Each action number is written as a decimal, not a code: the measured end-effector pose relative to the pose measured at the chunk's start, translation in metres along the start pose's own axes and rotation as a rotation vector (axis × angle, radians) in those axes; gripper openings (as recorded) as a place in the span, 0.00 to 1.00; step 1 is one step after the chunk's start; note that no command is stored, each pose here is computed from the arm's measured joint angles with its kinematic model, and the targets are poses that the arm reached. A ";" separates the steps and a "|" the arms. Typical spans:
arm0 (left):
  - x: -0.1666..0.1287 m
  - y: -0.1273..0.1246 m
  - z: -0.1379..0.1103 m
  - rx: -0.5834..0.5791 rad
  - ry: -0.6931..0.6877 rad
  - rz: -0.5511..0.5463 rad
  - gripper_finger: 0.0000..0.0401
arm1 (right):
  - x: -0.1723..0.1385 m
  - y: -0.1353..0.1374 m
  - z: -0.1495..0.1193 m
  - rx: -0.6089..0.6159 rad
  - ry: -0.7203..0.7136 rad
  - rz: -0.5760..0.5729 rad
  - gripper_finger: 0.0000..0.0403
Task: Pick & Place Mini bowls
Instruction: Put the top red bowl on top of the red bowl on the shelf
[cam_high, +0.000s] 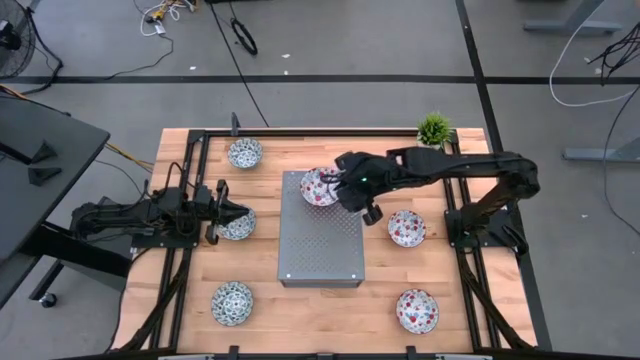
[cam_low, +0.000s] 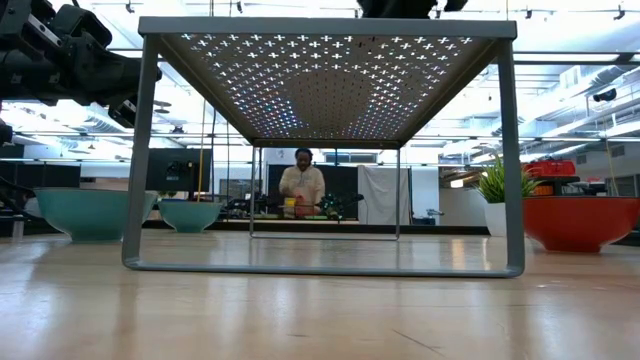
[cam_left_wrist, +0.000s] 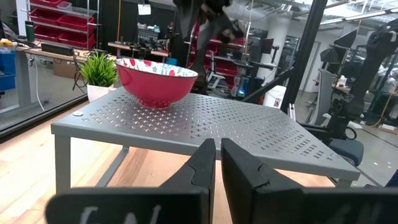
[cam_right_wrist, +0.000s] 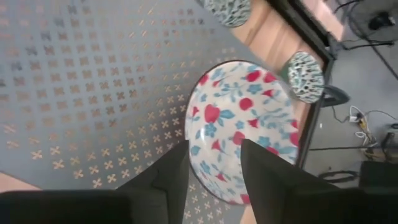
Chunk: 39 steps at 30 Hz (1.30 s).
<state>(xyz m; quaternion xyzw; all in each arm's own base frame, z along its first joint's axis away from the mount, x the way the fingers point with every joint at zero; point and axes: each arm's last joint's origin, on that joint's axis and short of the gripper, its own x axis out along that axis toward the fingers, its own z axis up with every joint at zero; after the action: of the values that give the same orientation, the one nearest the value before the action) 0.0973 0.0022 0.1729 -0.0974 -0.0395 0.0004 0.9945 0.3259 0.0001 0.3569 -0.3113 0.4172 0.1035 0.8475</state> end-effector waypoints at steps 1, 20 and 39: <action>0.000 0.000 0.000 0.000 0.000 0.000 0.08 | -0.005 0.000 -0.001 0.017 -0.006 -0.005 0.36; 0.000 0.000 0.000 0.000 0.000 0.000 0.08 | -0.030 0.031 -0.047 0.252 0.133 0.075 0.36; 0.000 0.000 0.000 0.000 0.001 0.000 0.08 | -0.022 0.109 -0.107 0.347 0.260 0.183 0.36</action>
<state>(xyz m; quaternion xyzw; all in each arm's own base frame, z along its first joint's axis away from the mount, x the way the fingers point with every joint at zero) 0.0973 0.0022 0.1729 -0.0976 -0.0392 0.0005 0.9945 0.1964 0.0220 0.2767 -0.1326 0.5610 0.0659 0.8145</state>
